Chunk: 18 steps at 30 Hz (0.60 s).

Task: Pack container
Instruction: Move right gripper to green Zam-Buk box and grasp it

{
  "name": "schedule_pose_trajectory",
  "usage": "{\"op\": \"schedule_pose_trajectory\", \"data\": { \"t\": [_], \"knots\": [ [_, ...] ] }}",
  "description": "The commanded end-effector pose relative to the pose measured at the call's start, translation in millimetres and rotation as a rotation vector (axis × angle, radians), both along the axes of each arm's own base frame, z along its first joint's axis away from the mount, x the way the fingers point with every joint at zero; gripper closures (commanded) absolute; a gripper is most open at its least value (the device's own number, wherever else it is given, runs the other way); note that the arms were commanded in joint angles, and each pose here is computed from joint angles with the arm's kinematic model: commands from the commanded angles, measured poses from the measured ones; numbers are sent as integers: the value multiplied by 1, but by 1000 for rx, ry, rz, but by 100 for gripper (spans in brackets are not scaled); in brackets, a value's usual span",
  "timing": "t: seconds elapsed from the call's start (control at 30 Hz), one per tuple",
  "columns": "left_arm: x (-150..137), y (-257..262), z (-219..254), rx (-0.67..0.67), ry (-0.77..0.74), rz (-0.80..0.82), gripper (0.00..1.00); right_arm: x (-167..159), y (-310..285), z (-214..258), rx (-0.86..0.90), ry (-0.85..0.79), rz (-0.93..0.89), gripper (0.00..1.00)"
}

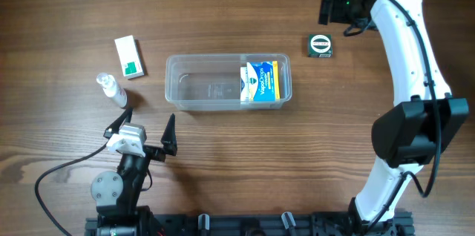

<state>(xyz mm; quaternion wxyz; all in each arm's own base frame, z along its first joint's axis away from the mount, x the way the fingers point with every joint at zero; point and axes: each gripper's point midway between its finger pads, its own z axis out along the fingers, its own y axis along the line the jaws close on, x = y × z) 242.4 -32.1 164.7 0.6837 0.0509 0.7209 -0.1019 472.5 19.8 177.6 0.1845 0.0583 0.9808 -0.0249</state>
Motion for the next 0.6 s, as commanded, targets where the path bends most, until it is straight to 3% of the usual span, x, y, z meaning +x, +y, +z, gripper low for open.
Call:
{"op": "schedule_pose_trajectory", "data": {
  "t": [0.0,0.33,0.57],
  "knots": [
    [0,0,-1,14,-3,-4,0,16,-7,-30,-25,35,85,0],
    [0,0,-1,14,-3,-4,0,40,16,-97,90,86,168,0],
    [0,0,-1,14,-3,-4,0,30,16,-137,93,182,162,1]
  ]
}}
